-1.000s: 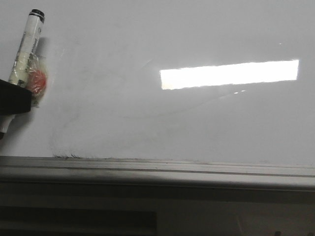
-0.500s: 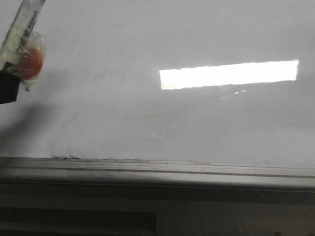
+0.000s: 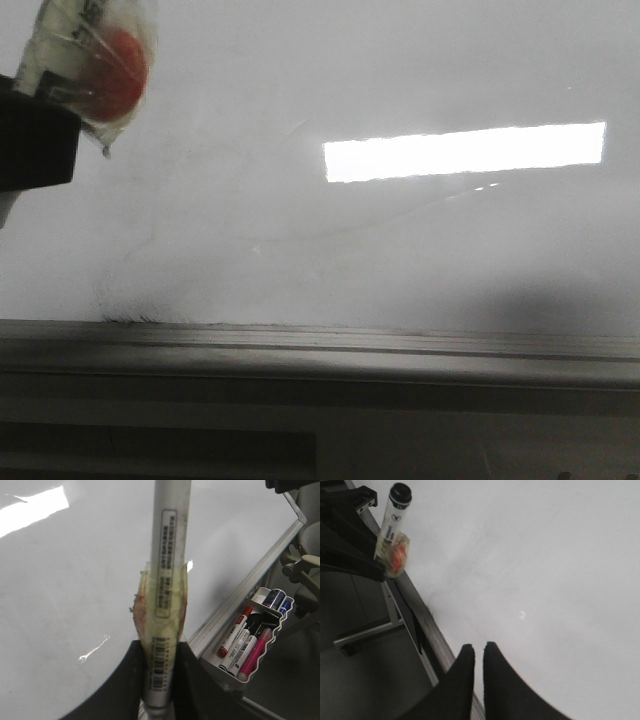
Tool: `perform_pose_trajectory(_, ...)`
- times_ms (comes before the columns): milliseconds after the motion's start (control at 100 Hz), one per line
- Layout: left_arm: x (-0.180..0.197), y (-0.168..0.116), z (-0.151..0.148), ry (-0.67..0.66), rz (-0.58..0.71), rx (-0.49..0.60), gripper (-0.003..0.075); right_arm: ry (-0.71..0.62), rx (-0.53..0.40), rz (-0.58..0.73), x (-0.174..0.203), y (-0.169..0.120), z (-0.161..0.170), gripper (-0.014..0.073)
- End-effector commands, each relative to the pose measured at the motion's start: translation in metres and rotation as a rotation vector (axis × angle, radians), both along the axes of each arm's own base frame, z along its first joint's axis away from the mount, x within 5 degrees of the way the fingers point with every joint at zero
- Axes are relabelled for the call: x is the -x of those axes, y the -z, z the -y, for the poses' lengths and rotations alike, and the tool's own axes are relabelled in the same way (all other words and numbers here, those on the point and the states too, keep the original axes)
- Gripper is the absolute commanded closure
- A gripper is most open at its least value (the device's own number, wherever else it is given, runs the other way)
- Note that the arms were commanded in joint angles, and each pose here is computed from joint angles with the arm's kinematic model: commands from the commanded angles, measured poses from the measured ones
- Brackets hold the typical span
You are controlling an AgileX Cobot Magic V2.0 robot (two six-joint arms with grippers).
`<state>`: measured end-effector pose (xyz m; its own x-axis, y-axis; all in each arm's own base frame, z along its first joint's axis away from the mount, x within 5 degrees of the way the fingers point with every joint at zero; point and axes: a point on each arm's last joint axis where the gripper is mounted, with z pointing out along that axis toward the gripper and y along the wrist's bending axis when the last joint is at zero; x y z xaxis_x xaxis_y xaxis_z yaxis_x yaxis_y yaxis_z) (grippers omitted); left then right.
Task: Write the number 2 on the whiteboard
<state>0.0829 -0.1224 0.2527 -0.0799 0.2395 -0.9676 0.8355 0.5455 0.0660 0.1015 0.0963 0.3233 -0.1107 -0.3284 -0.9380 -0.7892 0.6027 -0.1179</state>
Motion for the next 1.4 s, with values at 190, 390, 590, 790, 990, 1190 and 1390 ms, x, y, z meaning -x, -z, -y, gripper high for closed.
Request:
perform_pose_trajectory(190,0.000,-0.017,0.005,0.054,0.153,0.006,0.0739,-0.207,0.041,0.062,-0.012,-0.011,-0.058,0.0225)
perform_pose_trajectory(390,0.001,-0.013,0.005,0.090,0.218,-0.092,0.0739,-0.279,0.072,0.210,-0.009,-0.011,-0.091,0.0221)
perform_pose_trajectory(590,0.002,-0.012,0.005,0.130,0.313,-0.154,0.0739,-0.257,0.049,0.238,-0.014,-0.018,-0.099,0.0221)
perform_pose_trajectory(790,0.003,-0.012,0.006,0.145,0.347,-0.177,0.0739,-0.260,0.042,0.242,-0.014,-0.022,-0.100,0.0223)
perform_pose_trajectory(990,0.003,-0.013,0.006,0.149,0.357,-0.170,0.0739,-0.299,0.066,0.212,-0.011,-0.018,-0.101,0.0319)
perform_pose_trajectory(1190,0.003,-0.013,0.006,0.151,0.362,-0.173,0.0739,-0.298,0.065,0.213,-0.011,-0.019,-0.101,0.0668)
perform_pose_trajectory(1390,0.003,-0.012,0.006,0.148,0.355,-0.184,0.0732,-0.310,0.072,0.204,-0.010,-0.017,-0.101,0.0668)
